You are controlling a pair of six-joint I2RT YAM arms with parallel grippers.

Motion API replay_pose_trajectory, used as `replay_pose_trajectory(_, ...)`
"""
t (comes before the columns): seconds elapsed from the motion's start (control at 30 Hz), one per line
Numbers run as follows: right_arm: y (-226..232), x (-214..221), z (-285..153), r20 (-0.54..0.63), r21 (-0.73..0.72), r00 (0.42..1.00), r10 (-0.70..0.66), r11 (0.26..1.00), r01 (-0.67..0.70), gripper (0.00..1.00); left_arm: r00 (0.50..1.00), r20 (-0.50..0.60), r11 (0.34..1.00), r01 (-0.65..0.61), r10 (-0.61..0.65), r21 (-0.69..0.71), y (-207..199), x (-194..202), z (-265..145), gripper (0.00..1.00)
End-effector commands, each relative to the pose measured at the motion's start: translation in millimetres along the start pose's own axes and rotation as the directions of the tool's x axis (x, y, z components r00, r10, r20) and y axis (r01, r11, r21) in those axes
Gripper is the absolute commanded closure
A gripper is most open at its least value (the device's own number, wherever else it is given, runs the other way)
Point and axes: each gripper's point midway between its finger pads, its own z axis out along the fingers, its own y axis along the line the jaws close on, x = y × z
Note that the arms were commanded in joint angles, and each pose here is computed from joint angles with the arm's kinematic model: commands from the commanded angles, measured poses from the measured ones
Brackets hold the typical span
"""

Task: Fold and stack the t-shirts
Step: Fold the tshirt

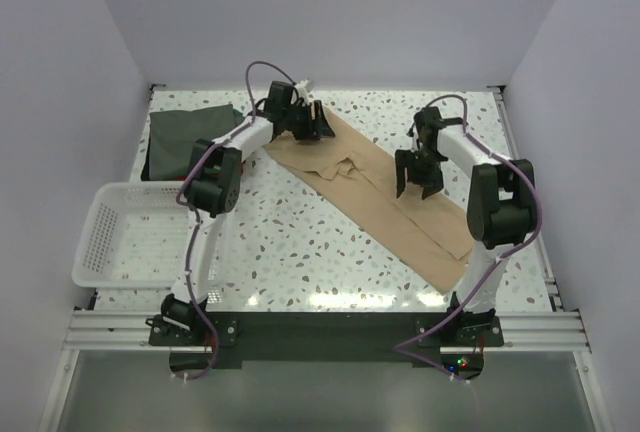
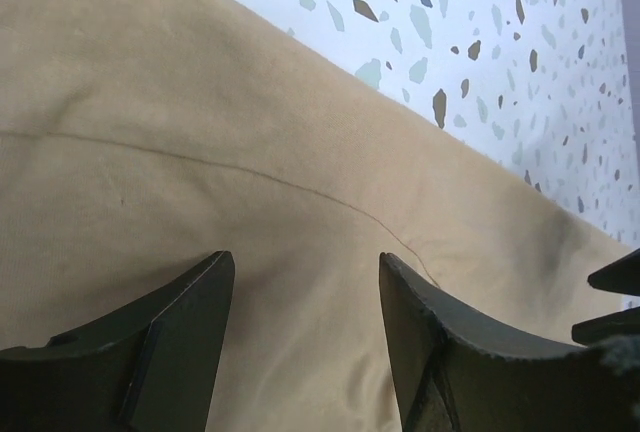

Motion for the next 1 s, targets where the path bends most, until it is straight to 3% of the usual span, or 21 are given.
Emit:
replay_pose_trajectory(0.0, 0, 21, -15, -0.014, -0.034, 0.999, -0.044, 0.998, 0.044, 0.28, 0.993, 0.117, 0.998, 0.012, -0.019, 0.062, -44, -44, -41, 0.35)
replay_pose_trajectory(0.2, 5, 36, 16, -0.046, -0.092, 0.999, -0.028, 0.995, 0.023, 0.28, 0.976, 0.015, 0.975, 0.216, -0.217, 0.043, -43, 7, -58, 0.35)
replay_pose_trajectory(0.57, 30, 51, 40, -0.12, -0.191, 0.989, 0.085, 0.976, -0.107, 0.29, 0.956, -0.067, 0.955, 0.279, -0.286, -0.104, 13, 71, -40, 0.35)
replay_pose_trajectory(0.77, 52, 70, 34, -0.133, -0.182, 0.984, 0.116, 0.973, -0.139, 0.29, 0.962, -0.035, 0.951, 0.26, -0.269, -0.166, 55, 68, -28, 0.35)
replay_pose_trajectory(0.97, 73, 98, 26, -0.138, -0.123, 0.978, 0.158, 0.977, -0.175, 0.29, 0.981, 0.006, 0.976, 0.192, -0.192, -0.103, 64, 43, -13, 0.35)
